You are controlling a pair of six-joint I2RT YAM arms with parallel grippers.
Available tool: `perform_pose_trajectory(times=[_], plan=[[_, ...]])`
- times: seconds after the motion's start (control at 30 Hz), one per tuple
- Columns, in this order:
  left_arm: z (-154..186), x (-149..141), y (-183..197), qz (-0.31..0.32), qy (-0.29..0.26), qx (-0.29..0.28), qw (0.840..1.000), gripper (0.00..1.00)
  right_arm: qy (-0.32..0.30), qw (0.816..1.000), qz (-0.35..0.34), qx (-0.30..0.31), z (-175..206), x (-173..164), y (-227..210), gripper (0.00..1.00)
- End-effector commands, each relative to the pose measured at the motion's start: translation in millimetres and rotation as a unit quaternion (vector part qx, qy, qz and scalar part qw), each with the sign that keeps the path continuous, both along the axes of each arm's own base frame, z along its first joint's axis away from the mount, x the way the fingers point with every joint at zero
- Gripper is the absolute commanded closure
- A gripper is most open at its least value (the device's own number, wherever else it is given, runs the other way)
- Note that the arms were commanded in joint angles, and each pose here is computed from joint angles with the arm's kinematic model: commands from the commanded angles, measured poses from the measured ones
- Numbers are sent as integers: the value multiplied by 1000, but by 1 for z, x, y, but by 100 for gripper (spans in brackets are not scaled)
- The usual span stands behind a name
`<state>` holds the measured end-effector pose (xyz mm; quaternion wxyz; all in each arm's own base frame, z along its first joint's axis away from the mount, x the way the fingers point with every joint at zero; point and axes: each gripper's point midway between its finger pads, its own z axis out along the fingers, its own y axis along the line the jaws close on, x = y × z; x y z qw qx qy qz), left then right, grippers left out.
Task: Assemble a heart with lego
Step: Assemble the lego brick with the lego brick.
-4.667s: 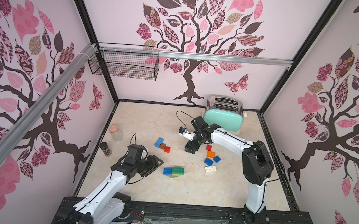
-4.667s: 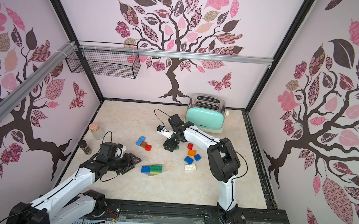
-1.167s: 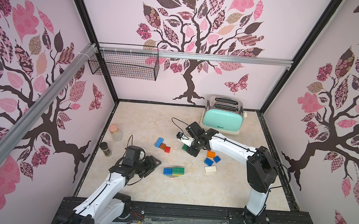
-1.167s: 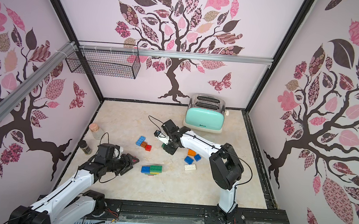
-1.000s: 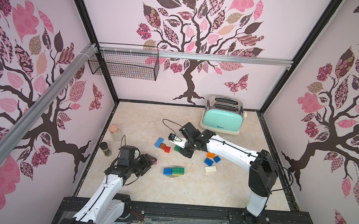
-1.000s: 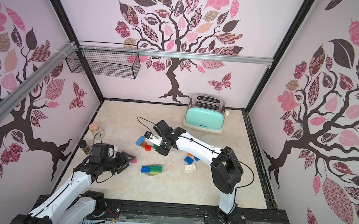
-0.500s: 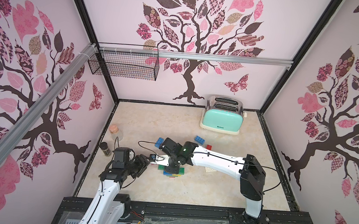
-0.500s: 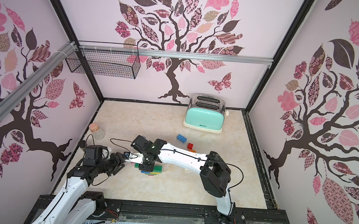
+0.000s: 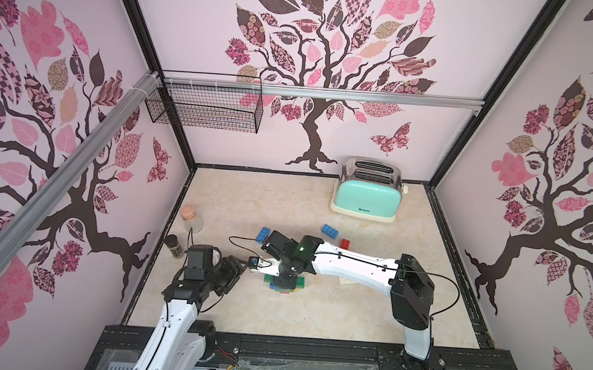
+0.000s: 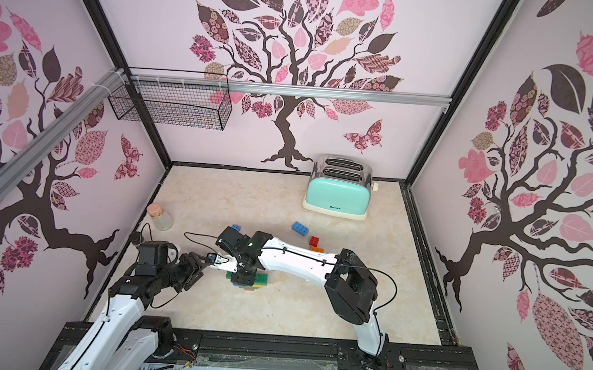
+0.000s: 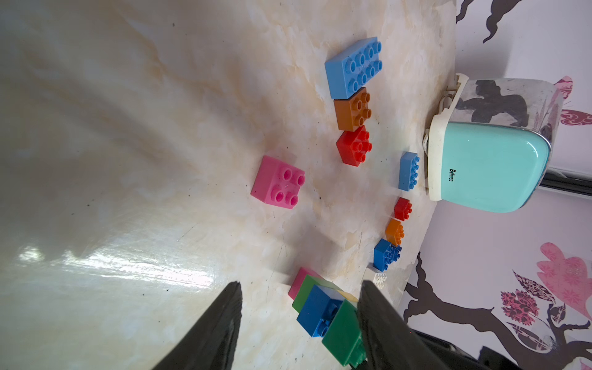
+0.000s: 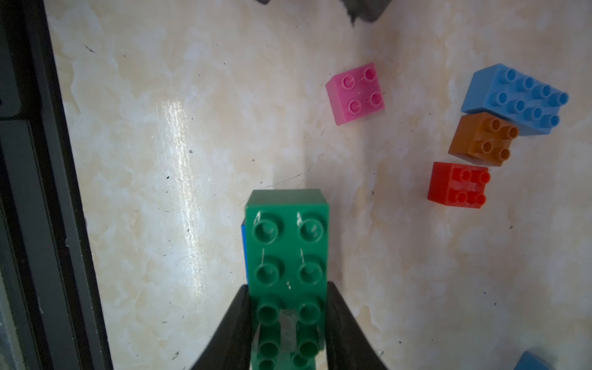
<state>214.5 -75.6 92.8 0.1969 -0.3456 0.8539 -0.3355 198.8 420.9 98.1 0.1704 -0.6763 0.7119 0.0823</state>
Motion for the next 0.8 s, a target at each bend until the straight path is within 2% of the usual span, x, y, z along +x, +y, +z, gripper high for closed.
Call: perform_pose_trajectory(times=[0.0,0.3,0.77], plan=[[0,2,2,4,-3,2,1000,39,5,1000,-5,-9,2,-3,-4,73],[1,1,2,3,-6,2,1000,39,2,1000,-5,-20,-1,-4,-9,73],[1,2,3,5,-5,4,1000,39,14,999,2,-48,-27,-16,-21,73]])
